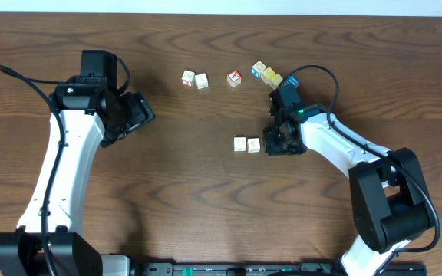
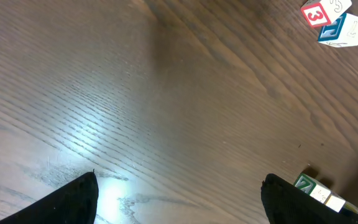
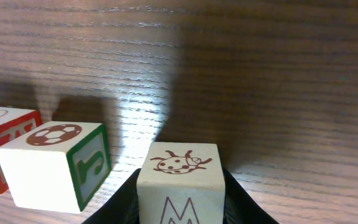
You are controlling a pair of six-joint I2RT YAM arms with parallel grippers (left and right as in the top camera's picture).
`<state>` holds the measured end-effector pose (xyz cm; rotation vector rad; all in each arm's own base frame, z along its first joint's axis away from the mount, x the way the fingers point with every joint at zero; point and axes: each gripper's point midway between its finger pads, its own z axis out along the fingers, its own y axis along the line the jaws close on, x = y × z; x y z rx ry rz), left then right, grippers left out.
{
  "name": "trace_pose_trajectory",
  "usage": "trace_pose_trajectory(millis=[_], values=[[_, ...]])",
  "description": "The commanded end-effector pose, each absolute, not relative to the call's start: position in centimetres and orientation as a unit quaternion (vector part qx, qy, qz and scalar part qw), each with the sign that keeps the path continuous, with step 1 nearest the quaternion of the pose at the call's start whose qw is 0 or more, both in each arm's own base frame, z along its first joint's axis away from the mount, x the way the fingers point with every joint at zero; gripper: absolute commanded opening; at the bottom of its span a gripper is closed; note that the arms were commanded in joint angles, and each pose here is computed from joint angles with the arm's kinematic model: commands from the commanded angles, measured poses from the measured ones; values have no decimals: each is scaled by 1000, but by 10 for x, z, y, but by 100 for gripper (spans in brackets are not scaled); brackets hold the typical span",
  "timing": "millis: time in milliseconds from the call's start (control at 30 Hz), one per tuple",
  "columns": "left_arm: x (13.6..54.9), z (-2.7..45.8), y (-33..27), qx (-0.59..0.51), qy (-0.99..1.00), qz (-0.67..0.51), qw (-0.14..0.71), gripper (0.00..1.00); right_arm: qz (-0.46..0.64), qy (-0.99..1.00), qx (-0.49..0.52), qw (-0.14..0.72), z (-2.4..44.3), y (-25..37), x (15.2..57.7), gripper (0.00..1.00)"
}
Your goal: Lift 3 blocks
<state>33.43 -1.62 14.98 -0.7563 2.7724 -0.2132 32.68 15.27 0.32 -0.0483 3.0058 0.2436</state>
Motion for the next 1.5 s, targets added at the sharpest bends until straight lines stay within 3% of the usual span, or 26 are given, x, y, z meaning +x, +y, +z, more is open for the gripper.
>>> trace_pose_trajectory(millis=[0, 367, 1033, 1467], values=[[332, 150, -12, -255, 956, -65, 133, 84, 101, 993, 2, 63, 9, 162, 330, 28], [332, 150, -12, -255, 956, -65, 133, 84, 109, 992, 13, 66, 10, 164, 333, 29], [332, 150, -12, -255, 956, -65, 133, 84, 119, 989, 10, 81, 15, 169, 341, 42], [332, 150, -12, -255, 956, -65, 133, 84, 102, 992, 4, 78, 79, 148, 368, 57]])
